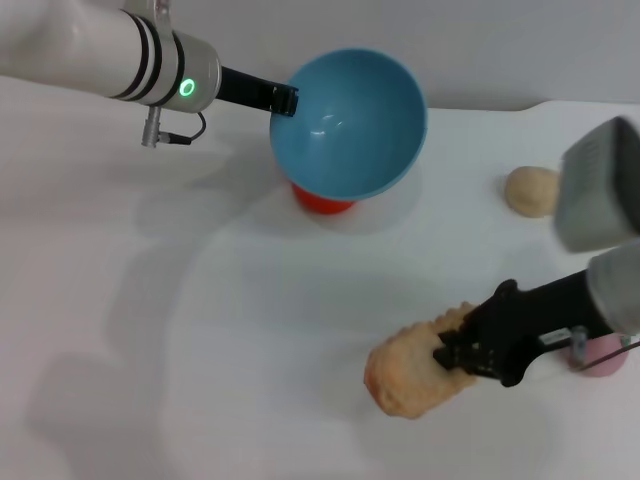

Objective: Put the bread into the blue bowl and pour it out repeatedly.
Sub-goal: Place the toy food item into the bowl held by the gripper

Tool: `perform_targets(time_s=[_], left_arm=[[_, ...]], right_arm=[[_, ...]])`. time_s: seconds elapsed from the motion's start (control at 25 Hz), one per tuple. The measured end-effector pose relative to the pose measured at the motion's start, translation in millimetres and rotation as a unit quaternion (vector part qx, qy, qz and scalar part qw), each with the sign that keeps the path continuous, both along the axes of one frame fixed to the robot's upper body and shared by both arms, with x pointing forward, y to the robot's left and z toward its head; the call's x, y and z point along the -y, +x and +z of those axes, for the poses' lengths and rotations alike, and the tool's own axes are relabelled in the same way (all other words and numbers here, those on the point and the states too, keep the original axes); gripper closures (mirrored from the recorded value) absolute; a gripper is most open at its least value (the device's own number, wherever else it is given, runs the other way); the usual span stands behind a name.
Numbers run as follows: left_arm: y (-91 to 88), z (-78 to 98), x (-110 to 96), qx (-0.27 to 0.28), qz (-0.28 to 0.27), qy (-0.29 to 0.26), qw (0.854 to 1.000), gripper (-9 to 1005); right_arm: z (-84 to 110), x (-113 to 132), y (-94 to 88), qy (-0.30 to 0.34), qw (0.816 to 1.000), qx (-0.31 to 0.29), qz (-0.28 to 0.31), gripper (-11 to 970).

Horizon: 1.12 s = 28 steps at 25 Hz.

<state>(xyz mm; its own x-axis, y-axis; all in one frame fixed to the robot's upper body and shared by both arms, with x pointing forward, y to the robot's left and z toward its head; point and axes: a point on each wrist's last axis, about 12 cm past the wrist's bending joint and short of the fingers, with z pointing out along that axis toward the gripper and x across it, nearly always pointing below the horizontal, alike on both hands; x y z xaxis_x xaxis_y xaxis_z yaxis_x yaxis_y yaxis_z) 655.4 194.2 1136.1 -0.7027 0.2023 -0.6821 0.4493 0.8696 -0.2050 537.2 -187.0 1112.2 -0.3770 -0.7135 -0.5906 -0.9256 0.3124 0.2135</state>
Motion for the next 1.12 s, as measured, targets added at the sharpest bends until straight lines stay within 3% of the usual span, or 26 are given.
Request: perform_targets(time_s=[0.36, 0.4, 0.68, 0.88, 1.12], left_arm=[[-3.3, -12.4, 0.6, -0.025, -0.006, 0.023, 0.999, 979], [-4.2, -16.3, 2.5, -0.038, -0.011, 0.026, 0.999, 979], [-12.6, -19.4, 16.6, -0.076, -0.058, 0.047, 0.994, 979], [-21.2, -16.9, 35.1, -0.101, -0.106, 0.062, 0.987, 979], [-26.0, -9.7, 47.6, -0.111, -0.129, 0.042, 0.984, 979]], right_arm=[[25.6, 39.9, -4.8, 0.124, 0.991, 0.025, -0.041, 859], [36.9, 47.6, -2.5, 0.165, 0.984, 0.050, -0.051, 866], [58.6, 54.0, 4.1, 0.250, 0.960, 0.110, -0.059, 871], [51.5, 44.0, 16.7, 0.263, 0.955, 0.117, -0.072, 875], [21.0, 36.3, 30.4, 0.259, 0.956, 0.084, -0.108, 878]])
